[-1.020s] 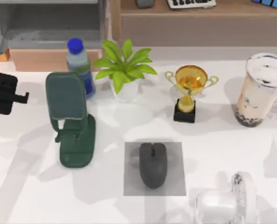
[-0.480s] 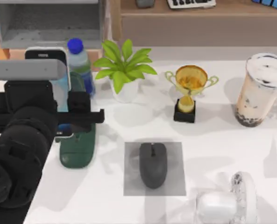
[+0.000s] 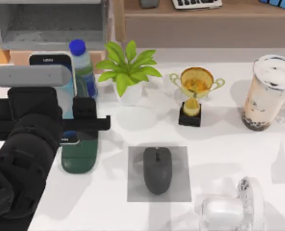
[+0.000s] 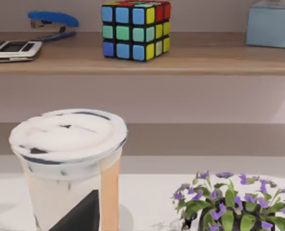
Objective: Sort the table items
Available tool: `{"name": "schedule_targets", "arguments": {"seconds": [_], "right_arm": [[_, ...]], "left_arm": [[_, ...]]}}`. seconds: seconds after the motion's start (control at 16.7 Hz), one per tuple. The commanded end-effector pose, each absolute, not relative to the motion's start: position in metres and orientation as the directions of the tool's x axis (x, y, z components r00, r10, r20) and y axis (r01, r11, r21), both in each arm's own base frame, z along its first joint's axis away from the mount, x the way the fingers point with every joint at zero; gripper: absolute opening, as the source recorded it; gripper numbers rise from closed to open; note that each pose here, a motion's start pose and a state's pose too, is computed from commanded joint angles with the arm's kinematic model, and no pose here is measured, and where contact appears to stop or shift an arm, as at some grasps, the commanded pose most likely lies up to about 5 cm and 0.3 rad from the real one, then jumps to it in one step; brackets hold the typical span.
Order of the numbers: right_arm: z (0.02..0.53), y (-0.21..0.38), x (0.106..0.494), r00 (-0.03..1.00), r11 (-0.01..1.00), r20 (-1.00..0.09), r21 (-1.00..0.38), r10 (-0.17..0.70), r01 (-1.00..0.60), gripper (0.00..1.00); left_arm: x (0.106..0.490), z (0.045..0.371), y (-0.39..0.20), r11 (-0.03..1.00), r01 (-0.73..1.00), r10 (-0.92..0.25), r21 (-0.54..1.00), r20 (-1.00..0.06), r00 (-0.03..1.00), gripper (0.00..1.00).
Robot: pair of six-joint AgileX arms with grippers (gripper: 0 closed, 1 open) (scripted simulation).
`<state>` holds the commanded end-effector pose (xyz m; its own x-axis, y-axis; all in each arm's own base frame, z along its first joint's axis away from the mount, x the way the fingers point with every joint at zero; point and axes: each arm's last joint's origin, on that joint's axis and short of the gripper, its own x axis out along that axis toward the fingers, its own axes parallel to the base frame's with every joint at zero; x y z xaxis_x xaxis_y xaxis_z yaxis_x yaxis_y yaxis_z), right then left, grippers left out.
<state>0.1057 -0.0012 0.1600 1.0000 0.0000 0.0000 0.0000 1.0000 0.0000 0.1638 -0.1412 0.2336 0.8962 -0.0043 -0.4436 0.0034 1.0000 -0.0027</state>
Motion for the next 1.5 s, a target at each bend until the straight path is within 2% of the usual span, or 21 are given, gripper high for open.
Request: {"name": "schedule_targets", "arguments": {"seconds": [0.54, 0.84, 1.5], "right_arm": [[0.160, -0.001, 0.106, 1.000, 1.000, 0.000, 0.000, 0.000, 0.000, 1.00], [0.160, -0.001, 0.106, 1.000, 1.000, 0.000, 0.000, 0.000, 0.000, 1.00], [0.160, -0.001, 0.106, 1.000, 1.000, 0.000, 0.000, 0.000, 0.000, 1.00]], "left_arm": [[0.204, 0.213, -0.142, 1.000, 0.007, -0.008, -0.002, -0.443, 0.897, 0.00], [0.207, 0.211, -0.143, 1.000, 0.005, -0.004, 0.000, -0.442, 0.897, 0.00], [0.207, 0.211, -0.143, 1.000, 0.005, -0.004, 0.000, -0.442, 0.897, 0.83]]}}
